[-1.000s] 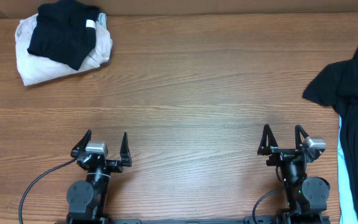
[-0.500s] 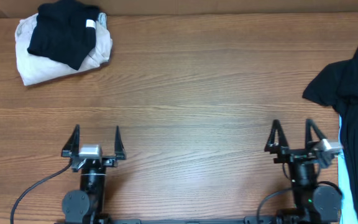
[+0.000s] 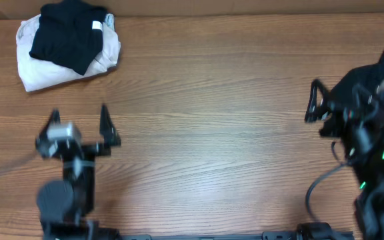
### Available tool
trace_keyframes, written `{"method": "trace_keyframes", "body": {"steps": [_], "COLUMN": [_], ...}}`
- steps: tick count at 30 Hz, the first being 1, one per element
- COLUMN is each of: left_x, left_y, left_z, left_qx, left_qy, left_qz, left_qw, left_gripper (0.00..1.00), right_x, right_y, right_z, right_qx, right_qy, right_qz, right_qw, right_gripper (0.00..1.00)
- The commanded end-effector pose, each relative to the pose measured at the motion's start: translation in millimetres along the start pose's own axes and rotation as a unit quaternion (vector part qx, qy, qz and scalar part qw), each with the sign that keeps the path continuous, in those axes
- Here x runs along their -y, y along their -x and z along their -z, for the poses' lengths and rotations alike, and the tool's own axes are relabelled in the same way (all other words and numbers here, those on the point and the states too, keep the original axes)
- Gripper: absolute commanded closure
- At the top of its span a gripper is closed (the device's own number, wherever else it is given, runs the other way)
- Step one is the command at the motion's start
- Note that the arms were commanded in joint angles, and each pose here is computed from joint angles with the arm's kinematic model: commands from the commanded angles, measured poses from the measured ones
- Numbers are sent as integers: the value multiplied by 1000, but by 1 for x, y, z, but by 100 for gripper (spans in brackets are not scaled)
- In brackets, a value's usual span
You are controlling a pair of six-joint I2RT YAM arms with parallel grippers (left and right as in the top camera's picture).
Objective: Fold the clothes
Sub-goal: 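Move the right gripper to the black shirt at the right edge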
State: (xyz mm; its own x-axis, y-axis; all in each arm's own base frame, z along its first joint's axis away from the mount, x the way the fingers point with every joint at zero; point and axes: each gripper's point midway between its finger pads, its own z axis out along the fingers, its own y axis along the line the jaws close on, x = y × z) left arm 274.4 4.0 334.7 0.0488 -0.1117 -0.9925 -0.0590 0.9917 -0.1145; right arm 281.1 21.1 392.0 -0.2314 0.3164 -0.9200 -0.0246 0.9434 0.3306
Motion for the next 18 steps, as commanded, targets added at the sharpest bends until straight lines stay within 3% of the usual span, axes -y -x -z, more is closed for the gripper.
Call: {"method": "trace_keyframes", "body": {"steps": [1, 8, 11, 18], "left_x": [27, 62, 74, 114], "left_y": [39, 72, 56, -23], "left_z": [-31, -91, -106, -133], "left_qx": [-39, -142, -186, -299], "left_qy": [-48, -100, -125, -238], "left_qz": [12, 11, 17, 54], "left_qw": [998, 985, 974, 923], "left_gripper": [0, 0, 0, 0], "right_x": [-9, 37, 65, 150], "right_y": [34, 44, 35, -25], "right_z": [-17, -70, -95, -152], "right_qx": [-26, -141, -176, -276], "right_qy": [-14, -112, -141, -208], "right_qz": [2, -26, -16, -38], "right_qw": [1000, 983, 974, 938], "right_gripper": [0, 0, 0, 0]}}
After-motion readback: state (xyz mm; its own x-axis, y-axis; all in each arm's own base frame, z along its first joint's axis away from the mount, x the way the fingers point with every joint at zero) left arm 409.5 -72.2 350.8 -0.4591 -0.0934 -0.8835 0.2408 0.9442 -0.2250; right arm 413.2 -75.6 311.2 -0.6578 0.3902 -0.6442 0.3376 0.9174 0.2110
